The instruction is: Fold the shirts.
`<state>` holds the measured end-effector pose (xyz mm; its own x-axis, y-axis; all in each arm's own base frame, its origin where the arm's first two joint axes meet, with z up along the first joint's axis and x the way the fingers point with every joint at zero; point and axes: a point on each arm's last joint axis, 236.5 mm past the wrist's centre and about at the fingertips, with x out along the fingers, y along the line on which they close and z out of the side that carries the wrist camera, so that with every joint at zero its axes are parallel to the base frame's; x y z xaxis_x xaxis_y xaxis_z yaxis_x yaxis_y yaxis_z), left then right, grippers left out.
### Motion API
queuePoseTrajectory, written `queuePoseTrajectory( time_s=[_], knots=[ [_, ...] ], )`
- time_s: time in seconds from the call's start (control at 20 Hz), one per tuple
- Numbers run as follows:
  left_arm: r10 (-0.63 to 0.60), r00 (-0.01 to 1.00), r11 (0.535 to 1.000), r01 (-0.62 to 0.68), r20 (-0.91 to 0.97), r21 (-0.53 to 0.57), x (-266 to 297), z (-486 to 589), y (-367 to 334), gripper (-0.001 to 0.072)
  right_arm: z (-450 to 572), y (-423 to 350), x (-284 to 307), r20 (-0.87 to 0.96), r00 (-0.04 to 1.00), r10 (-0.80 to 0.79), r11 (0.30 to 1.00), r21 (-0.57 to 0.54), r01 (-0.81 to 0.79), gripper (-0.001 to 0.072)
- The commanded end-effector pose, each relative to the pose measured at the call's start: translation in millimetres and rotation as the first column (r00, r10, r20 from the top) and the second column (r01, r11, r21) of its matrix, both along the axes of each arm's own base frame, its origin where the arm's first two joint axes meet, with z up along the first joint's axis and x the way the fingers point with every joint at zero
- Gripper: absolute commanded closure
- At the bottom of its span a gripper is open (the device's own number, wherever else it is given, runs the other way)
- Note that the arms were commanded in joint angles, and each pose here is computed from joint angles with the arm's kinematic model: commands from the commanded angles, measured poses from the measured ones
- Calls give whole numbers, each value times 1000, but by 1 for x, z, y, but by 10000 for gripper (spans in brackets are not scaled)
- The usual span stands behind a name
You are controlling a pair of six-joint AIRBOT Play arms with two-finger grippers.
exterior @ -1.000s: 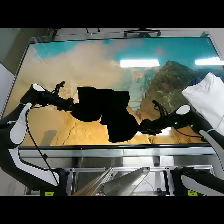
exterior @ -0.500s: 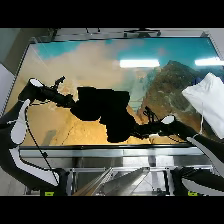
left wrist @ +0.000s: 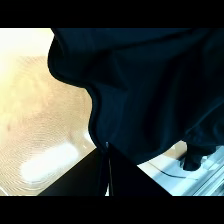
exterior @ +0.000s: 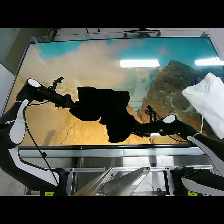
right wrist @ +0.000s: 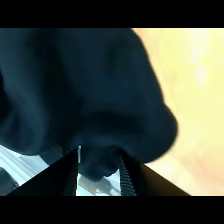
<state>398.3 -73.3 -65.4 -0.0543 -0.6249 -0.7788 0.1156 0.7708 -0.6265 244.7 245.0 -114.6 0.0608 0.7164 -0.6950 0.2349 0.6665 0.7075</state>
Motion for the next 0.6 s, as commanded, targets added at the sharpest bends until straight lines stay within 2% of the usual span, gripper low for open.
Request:
queuePoseTrajectory(
  time_s=[0.0, 0.05, 0.1, 0.15, 0.25, 0.35, 0.45, 0.55],
  knots=[
    [1, 1000, 1000, -1, 3, 1, 1, 0, 1, 683, 2, 19, 6, 9, 1000, -16, 998, 57, 15, 394],
    [2, 1000, 1000, -2, 4, 1, 1, 0, 1, 683, 7, 23, 14, 29, 999, -30, 996, 83, 28, 485],
    [2, 1000, 1000, -2, 4, 1, 1, 0, 1, 683, 13, 26, 21, 58, 998, -37, 994, 103, 31, 641],
    [0, 1000, 1000, 0, 4, -1, 1, 1, 1, 683, 19, 29, 27, 77, 996, -41, 993, 116, 32, 690],
    [-5, 999, 998, 7, 33, -65, 2, 17, -8, 685, 43, 35, 37, 118, 993, -25, 986, 166, 5, 690],
    [44, 991, 974, -14, 126, -227, 13, 69, -21, 689, 105, 37, 51, 204, 979, -6, 959, 278, -52, 691],
    [129, 953, 895, 8, 275, -447, 19, 162, -28, 689, 197, 16, 72, 379, 924, -37, 922, 369, -115, 691],
    [240, 865, 772, 105, 441, -626, 7, 269, -21, 689, 310, -29, 89, 595, 789, -154, 897, 419, -141, 690]
  ],
)
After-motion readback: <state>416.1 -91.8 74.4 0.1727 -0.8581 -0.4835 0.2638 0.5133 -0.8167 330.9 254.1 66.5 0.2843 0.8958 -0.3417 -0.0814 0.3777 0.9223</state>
